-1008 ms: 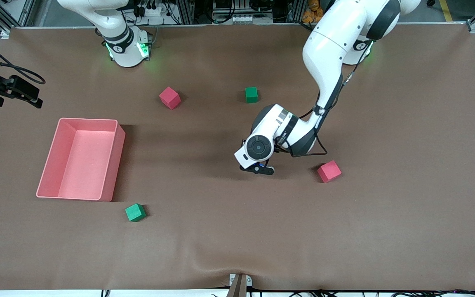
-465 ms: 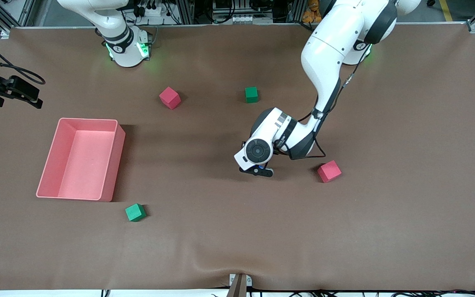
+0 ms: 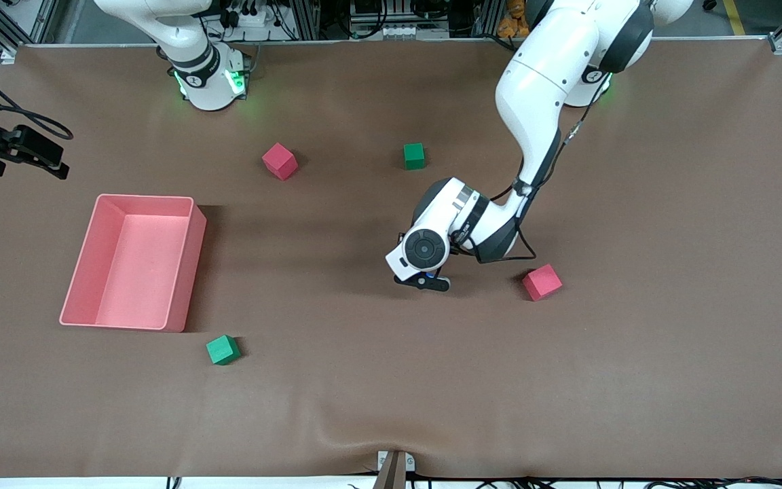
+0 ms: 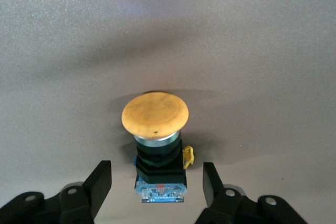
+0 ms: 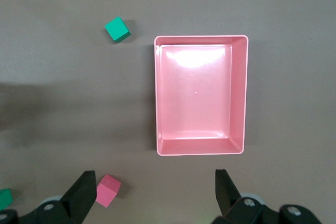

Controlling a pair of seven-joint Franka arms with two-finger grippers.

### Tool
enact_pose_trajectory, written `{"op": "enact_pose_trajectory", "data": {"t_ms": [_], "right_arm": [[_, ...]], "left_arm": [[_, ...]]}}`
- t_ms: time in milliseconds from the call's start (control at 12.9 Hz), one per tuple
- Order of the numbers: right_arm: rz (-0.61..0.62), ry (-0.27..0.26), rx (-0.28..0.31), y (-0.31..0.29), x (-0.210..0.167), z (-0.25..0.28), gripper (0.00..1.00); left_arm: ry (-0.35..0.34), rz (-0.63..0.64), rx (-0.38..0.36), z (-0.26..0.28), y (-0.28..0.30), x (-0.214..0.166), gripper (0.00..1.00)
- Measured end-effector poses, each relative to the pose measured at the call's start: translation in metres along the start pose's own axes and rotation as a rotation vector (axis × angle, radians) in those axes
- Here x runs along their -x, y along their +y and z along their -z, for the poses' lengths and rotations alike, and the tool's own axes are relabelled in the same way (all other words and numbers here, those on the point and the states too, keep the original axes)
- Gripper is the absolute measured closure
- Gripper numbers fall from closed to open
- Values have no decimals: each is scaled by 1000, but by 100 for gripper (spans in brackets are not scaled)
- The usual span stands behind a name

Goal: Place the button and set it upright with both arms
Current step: 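Lower the left gripper and grasp the button body, then lift and turn the button upright with the left gripper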

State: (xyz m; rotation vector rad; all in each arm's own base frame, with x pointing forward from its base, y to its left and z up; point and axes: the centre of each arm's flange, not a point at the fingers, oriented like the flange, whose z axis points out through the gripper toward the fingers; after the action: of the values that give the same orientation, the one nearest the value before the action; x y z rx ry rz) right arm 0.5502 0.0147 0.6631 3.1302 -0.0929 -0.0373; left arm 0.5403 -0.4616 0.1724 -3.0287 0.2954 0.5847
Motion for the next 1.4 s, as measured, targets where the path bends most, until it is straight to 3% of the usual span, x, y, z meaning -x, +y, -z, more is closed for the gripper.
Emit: {"op": "enact_pose_trajectory", "data": {"t_ms": [233, 310, 775, 1085, 1395], "right_arm": [[-1, -1, 0, 1, 0, 0, 0], [-1, -1, -1, 1, 0, 0, 0], [-3, -3, -6, 1, -1, -1, 0], [-3, -3, -7, 1, -1, -2, 0], [-3, -4, -7, 1, -1, -2, 0]], "left_arm": [[-4, 3, 12, 1, 1, 0, 56], [-3, 4, 15, 1, 1, 0, 59], [55, 0, 45, 9, 10, -3, 59], [94, 112, 70, 31, 24, 1, 59], [237, 236, 171, 80, 55, 13, 59]]}}
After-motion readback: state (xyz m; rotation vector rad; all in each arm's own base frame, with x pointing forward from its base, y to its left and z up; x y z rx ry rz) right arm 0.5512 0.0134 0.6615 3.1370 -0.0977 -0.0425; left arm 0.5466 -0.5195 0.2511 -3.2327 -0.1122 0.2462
